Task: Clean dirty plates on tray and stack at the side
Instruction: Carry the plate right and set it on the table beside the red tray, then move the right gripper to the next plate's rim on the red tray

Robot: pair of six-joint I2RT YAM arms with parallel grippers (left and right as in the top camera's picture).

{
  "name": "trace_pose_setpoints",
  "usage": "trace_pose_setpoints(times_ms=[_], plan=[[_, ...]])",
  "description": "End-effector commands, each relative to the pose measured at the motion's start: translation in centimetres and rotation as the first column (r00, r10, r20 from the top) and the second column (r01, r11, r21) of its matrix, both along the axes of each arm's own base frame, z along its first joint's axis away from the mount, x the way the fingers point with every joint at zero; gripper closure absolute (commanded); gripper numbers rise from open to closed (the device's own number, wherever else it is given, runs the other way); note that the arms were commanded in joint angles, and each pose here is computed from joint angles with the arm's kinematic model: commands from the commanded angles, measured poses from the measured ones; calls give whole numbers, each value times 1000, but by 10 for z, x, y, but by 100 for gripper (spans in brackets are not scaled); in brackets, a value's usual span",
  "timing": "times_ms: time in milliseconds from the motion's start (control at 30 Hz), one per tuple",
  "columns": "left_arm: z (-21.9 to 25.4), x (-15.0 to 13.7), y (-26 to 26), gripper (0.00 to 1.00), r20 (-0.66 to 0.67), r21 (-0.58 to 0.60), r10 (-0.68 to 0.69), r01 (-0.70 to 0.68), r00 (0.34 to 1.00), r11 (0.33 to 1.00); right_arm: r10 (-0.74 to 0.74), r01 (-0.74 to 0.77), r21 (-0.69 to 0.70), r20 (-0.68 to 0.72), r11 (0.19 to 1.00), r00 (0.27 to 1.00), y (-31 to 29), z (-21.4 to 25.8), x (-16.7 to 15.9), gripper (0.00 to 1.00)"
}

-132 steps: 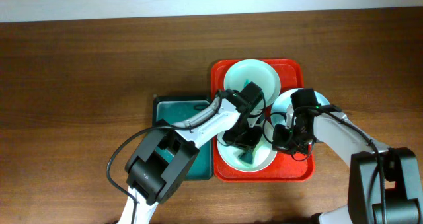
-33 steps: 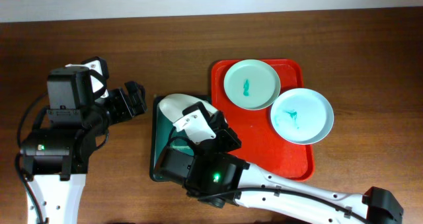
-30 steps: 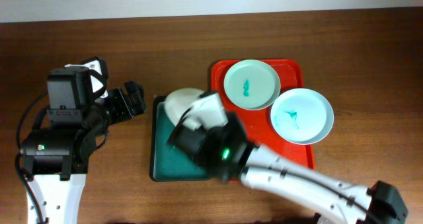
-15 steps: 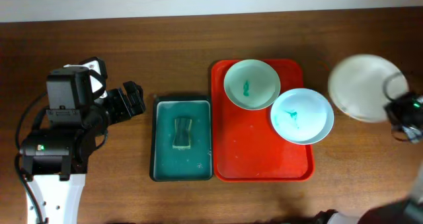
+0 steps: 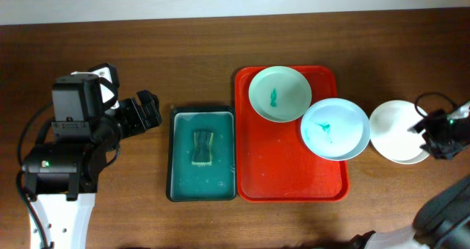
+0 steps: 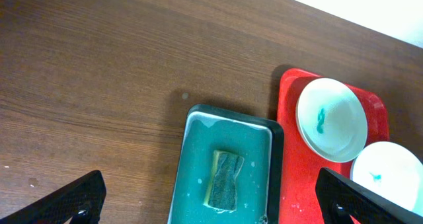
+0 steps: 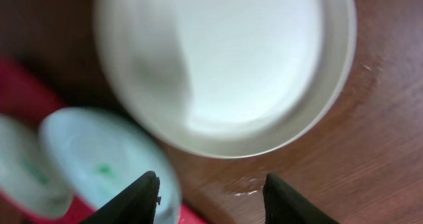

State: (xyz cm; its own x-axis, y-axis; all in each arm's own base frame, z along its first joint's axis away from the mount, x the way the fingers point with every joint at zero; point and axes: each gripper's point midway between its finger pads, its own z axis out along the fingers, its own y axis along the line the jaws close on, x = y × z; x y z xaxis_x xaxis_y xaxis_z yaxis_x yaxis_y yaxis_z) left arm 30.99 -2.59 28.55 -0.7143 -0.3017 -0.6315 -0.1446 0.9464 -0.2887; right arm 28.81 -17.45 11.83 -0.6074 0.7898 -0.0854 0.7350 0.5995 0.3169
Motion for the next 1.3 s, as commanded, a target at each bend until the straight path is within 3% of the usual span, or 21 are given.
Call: trace_pose_setpoints(times_ms=[0, 133, 233, 300, 333, 367, 433, 567, 633, 667, 700, 800, 833, 900, 933, 967, 1033, 1267], plan=[[4, 2, 2, 0, 11, 11, 1, -1, 1000, 1000, 257, -254, -67, 54, 965, 965, 45, 15, 23, 47], [-2, 0, 2, 0, -18, 12, 1, -1, 1000, 1000, 386, -423, -256, -182, 870, 904, 62, -37, 35, 43], [-10, 1, 2, 0, -51, 13, 1, -1, 999, 1000, 432, -474, -263, -201, 841, 879, 75, -59, 49, 44], [-15, 3, 2, 0, -67, 13, 2, -1, 998, 1000, 450, -483, -236, -183, 843, 874, 83, -63, 53, 55], [-17, 5, 2, 0, -77, 13, 1, 0, 997, 1000, 453, -486, -225, -183, 845, 873, 85, -64, 51, 70], [-19, 6, 2, 0, -83, 13, 1, 0, 997, 1000, 454, -488, -216, -189, 846, 870, 86, -64, 49, 75], [-24, 7, 2, 0, -99, 14, 2, 0, 995, 1000, 457, -496, -183, -215, 849, 863, 89, -65, 39, 96], [-25, 5, 2, 0, -110, 15, 2, 0, 994, 1000, 487, -505, -92, -164, 858, 858, 110, -53, 31, 96], [-26, 4, 2, 0, -115, 15, 2, 0, 993, 1000, 492, -508, -118, -143, 853, 859, 111, -42, 31, 96], [-26, 4, 2, 0, -115, 15, 2, 0, 993, 1000, 487, -502, -152, -124, 852, 864, 108, -35, 35, 93], [-26, 4, 2, 0, -116, 15, 2, 0, 993, 1000, 477, -491, -199, -116, 848, 871, 99, -36, 44, 21], [-27, 4, 2, 0, -118, 15, 1, 0, 993, 1000, 519, -530, -242, -116, 812, 847, 92, -47, 58, 16], [-27, 4, 2, 0, -118, 18, -1, 3, 993, 1000, 518, -532, -236, -122, 813, 846, 91, -54, 60, 18], [-27, 4, 2, 0, -118, 18, -1, 3, 993, 1000, 516, -535, -217, -141, 817, 845, 89, -69, 62, 37], [-27, 4, 2, 0, -118, 18, -1, 3, 993, 1000, 515, -537, -205, -155, 818, 843, 89, -75, 60, 52], [-27, 3, 2, 0, -119, 18, -1, 3, 993, 1000, 508, -536, -193, -176, 822, 843, 87, -79, 56, 77], [-28, 2, 2, 0, -125, 18, -1, 3, 992, 1000, 475, -504, -180, -182, 845, 861, 84, -78, 52, 88], [-28, 1, 2, 0, -129, 18, -1, 4, 992, 1000, 463, -496, -140, -214, 857, 860, 84, -83, 37, 95]])
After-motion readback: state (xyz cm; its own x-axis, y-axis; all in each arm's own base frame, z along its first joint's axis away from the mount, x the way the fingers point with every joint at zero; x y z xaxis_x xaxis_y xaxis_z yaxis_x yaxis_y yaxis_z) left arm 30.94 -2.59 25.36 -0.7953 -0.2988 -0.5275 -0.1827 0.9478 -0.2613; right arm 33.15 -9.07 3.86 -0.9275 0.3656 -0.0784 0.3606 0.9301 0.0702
